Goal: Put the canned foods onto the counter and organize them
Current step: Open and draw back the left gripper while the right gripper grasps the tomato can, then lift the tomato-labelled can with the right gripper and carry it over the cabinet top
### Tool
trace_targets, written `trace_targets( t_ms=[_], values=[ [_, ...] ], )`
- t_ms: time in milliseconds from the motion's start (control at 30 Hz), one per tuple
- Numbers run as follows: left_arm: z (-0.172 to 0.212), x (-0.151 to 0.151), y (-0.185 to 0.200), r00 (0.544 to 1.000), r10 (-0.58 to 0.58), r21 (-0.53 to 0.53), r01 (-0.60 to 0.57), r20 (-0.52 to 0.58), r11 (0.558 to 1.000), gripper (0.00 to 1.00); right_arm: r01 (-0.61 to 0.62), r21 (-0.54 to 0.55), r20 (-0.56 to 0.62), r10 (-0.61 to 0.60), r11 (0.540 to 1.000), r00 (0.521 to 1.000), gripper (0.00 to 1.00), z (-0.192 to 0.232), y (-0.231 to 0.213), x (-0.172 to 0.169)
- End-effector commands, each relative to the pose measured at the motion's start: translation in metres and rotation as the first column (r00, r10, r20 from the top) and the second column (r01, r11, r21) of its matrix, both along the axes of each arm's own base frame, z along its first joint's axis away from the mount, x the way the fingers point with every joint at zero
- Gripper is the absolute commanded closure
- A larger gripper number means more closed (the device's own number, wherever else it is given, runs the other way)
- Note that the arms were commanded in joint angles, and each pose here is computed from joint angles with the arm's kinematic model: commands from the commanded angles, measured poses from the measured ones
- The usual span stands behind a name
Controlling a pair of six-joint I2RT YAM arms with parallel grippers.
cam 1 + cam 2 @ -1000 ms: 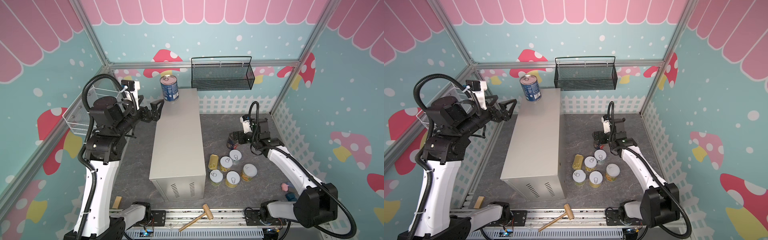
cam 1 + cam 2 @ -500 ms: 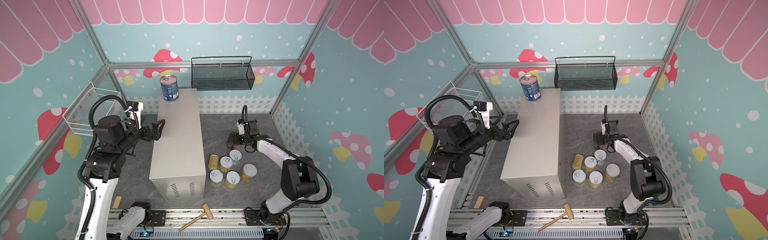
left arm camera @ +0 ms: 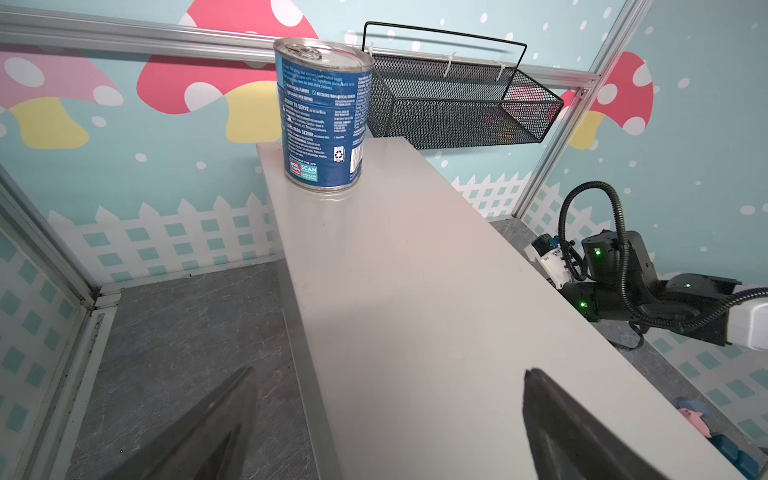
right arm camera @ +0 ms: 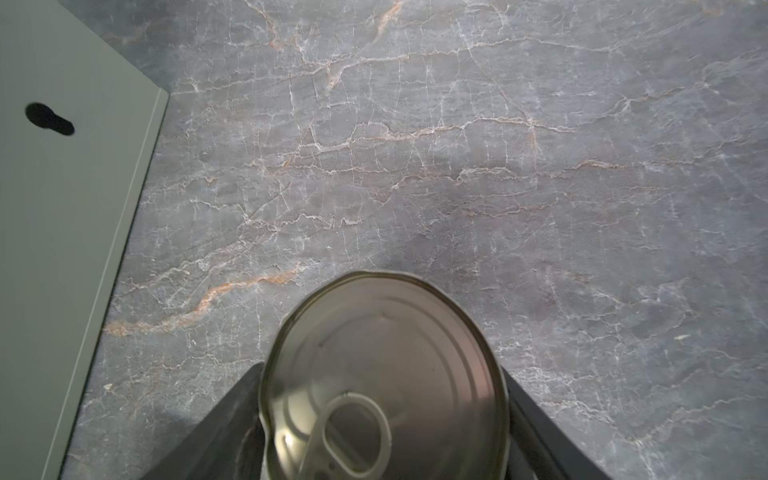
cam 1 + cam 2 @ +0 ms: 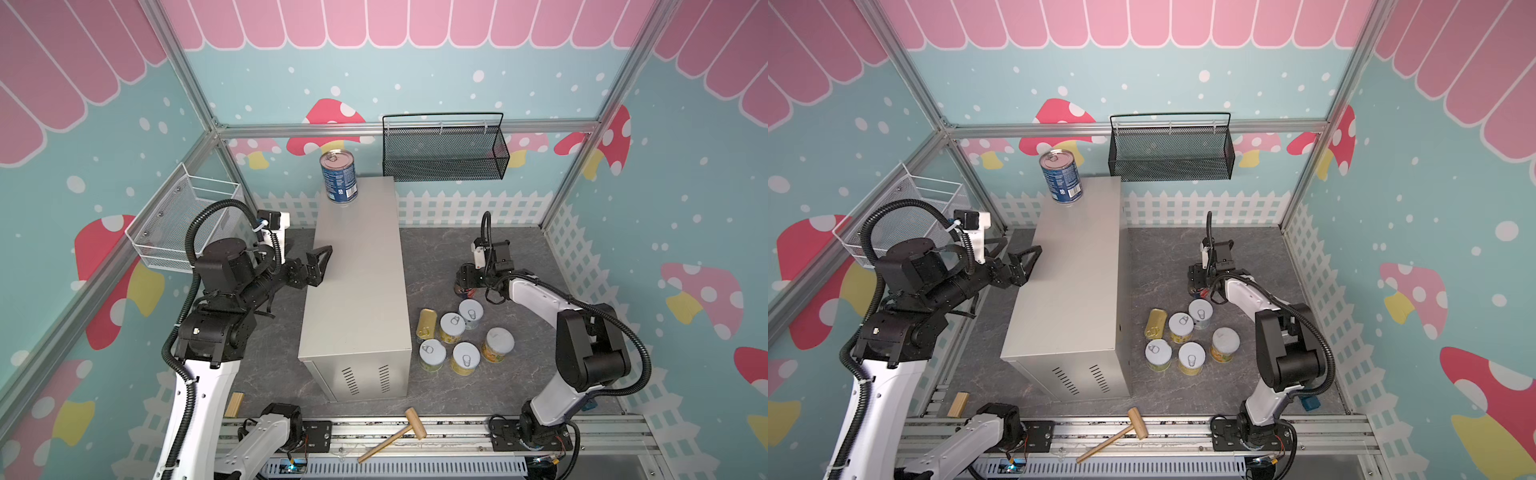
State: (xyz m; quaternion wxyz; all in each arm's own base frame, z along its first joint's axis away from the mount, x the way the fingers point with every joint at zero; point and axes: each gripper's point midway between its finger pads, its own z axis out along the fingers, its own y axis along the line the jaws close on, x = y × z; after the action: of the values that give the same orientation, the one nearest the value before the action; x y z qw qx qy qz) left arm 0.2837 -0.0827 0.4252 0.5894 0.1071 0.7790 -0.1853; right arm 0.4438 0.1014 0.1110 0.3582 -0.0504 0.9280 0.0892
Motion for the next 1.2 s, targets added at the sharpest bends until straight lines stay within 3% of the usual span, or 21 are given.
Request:
trace_targets(
  t_ms=[0, 333, 600, 933, 1167],
  values=[
    [0.003, -0.002, -0.002, 1.0, -0.017, -0.006, 0.017, 0.019, 1.0, 0.01, -0.016, 0.006, 0.09, 0.016, 1.0, 0.996, 0.34, 0.021, 0.005, 0.009],
    [0.003, -0.001, -0.004, 0.999, -0.029, -0.015, 0.029, 0.019, 0.999, 0.01, -0.121, 0.008, 0.26, 0.115, 0.993, 0.959, 0.46, 0.082, 0.018, 0.005],
    [0.002, -0.001, -0.005, 0.999, -0.034, -0.02, 0.034, 0.018, 0.999, 0.01, -0.228, 0.014, 0.372, 0.206, 0.974, 0.905, 0.46, 0.147, 0.033, -0.002],
    [0.0, -0.002, -0.004, 1.0, -0.024, -0.021, 0.025, 0.015, 0.999, 0.01, -0.489, 0.049, 0.53, 0.392, 0.871, 0.752, 0.46, 0.26, 0.074, -0.029],
    [0.0, -0.001, -0.004, 1.0, -0.026, -0.026, 0.026, 0.013, 0.999, 0.01, -0.64, 0.025, 0.645, 0.477, 0.768, 0.597, 0.46, 0.335, 0.099, -0.063]
  ],
)
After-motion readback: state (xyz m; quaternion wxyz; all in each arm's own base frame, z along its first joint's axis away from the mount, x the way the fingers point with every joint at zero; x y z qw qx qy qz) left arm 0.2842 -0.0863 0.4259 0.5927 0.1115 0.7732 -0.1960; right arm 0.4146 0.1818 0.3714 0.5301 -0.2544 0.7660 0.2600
